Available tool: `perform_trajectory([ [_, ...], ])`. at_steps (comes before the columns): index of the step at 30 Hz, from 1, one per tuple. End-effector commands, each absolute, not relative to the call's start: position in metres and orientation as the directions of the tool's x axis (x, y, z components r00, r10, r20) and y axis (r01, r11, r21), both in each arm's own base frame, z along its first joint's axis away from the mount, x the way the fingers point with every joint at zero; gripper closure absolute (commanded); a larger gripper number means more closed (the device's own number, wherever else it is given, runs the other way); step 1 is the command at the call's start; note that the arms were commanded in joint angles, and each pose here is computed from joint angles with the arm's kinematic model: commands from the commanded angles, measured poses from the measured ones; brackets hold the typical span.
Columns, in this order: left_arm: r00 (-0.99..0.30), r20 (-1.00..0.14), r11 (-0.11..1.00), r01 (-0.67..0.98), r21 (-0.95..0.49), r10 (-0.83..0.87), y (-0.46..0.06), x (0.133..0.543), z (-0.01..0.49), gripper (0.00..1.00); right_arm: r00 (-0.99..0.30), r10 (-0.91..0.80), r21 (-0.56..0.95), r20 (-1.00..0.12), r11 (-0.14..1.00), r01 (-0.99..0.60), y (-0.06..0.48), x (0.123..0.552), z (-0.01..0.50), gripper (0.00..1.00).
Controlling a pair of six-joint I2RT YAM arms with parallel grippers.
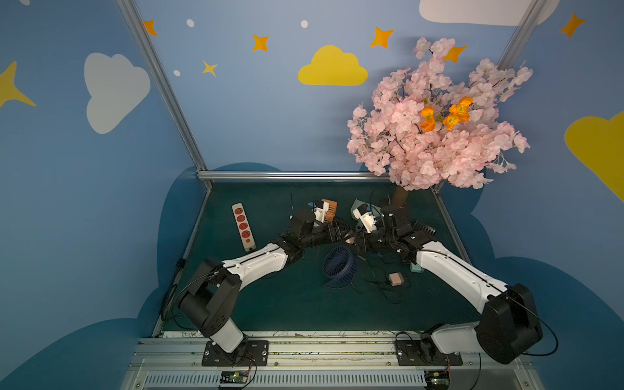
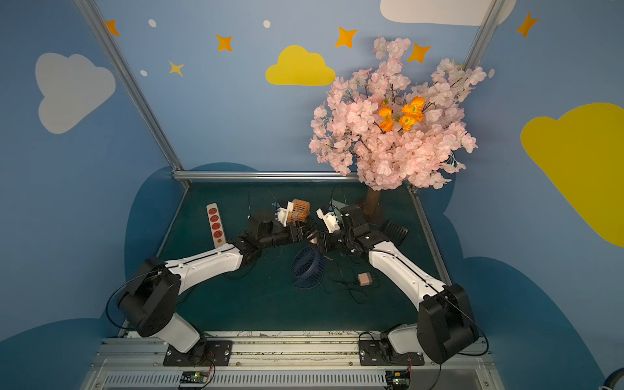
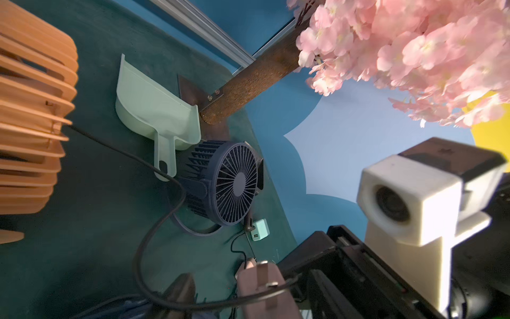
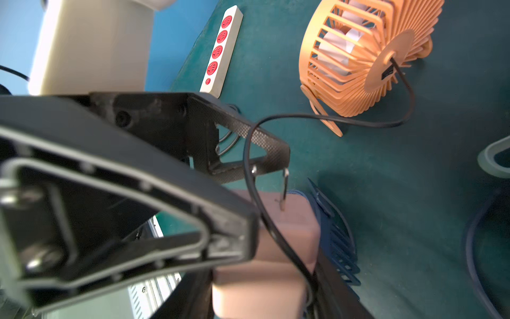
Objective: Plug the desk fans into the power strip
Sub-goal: Pick up the plug from the center of the board.
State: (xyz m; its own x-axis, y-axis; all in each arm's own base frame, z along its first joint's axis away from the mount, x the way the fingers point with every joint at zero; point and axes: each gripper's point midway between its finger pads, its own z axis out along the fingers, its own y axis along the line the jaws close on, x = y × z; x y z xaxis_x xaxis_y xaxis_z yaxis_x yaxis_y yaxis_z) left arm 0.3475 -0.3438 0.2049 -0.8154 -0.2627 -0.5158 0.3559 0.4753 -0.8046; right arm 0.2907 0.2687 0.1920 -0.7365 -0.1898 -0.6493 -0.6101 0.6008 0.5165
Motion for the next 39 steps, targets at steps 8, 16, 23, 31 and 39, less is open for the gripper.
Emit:
perform_trajectory([
  [8, -0.875, -0.448, 0.443, 0.333, -0.833, -0.185, -0.356, 0.331, 0.185, 0.37, -0.702, -0.221, 0.461, -0.677, 0.616, -0.639, 0.266, 0.296, 0.200, 0.52],
  [16, -0.899, -0.418, 0.402, 0.336, -0.852, -0.133, -0.372, 0.322, 0.184, 0.57, -0.686, -0.260, 0.434, -0.679, 0.613, -0.661, 0.268, 0.297, 0.199, 0.51],
  [23, -0.902, -0.410, 0.400, 0.329, -0.856, -0.137, -0.375, 0.324, 0.181, 0.79, -0.678, -0.280, 0.422, -0.680, 0.607, -0.673, 0.269, 0.294, 0.195, 0.38],
  [31, -0.878, -0.435, 0.503, 0.289, -0.815, -0.201, -0.332, 0.337, 0.183, 0.84, -0.675, -0.179, 0.390, -0.716, 0.699, -0.600, 0.238, 0.300, 0.214, 0.06],
  [39, -0.937, -0.325, 0.526, 0.213, -0.823, -0.129, -0.270, 0.317, 0.215, 0.83, -0.559, -0.111, 0.335, -0.822, 0.699, -0.632, 0.227, 0.298, 0.244, 0.05],
])
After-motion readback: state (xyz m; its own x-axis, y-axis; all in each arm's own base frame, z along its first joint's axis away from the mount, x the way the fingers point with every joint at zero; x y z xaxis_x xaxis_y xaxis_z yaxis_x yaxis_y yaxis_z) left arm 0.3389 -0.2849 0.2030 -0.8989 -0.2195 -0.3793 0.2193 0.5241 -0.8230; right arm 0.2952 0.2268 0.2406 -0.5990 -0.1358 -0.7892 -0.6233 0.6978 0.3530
